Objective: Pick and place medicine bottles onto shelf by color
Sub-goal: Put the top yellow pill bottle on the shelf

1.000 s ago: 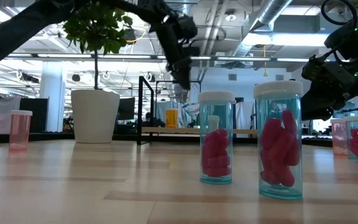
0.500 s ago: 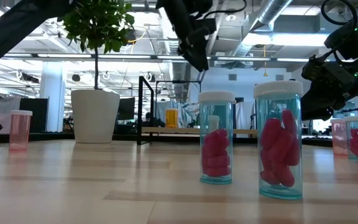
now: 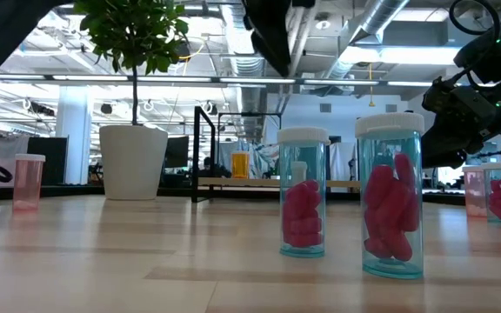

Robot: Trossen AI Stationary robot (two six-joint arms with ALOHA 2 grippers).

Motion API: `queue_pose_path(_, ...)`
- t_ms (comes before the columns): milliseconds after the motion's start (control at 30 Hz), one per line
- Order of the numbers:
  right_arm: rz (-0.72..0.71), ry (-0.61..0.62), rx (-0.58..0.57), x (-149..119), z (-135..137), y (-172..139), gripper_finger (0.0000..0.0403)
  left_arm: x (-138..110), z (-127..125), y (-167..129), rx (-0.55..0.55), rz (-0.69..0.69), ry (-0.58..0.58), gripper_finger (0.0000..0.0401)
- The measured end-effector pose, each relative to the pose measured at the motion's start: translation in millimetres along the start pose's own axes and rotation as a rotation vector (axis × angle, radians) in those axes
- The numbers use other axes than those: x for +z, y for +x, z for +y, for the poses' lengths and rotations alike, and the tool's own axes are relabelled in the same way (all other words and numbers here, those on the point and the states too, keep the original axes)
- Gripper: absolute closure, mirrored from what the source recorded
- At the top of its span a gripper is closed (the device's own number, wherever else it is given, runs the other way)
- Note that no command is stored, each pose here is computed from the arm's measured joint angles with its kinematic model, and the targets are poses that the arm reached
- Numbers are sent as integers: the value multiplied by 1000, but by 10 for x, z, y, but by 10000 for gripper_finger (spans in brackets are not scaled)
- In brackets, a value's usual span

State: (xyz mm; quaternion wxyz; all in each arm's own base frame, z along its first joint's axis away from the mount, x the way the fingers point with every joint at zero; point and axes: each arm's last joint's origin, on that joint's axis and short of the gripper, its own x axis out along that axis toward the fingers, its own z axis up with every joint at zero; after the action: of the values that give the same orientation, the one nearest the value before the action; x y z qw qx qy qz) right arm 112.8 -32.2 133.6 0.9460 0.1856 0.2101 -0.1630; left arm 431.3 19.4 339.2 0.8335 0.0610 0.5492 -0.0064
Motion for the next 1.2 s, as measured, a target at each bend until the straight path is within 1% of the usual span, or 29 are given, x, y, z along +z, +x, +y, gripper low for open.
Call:
queue_pose_path(67,0,0,0,0,0,0,154,22,-179,-9,-5,-1,10,142)
queue_pose_path(233,0,0,0,0,0,0,154,60,-564,-38,28,-17,18,142)
queue_pose_path(333,0,0,0,0,0,0,154,69,-712,-50,65,-29,-24,142)
queue_pose_path(433,0,0,0,0,0,0,154,62,-777,-25,99,-26,-102,142)
queue_pose_path(633,0,0,0,0,0,0,154,-17,-750,215,99,44,-243,142)
queue_pose_path(767,0,0,0,0,0,0,154,-22,-701,433,90,28,-283,142)
queue_pose_path(867,0,0,0,0,0,0,154,-44,-638,505,91,36,-306,142)
queue_pose_path(967,0,0,0,0,0,0,154,-105,-573,607,64,81,-351,142)
queue_pose_path(1067,0,0,0,0,0,0,154,-146,-528,713,43,97,-392,142)
queue_pose_path(1200,0,0,0,0,0,0,154,-183,-527,796,23,113,-417,142)
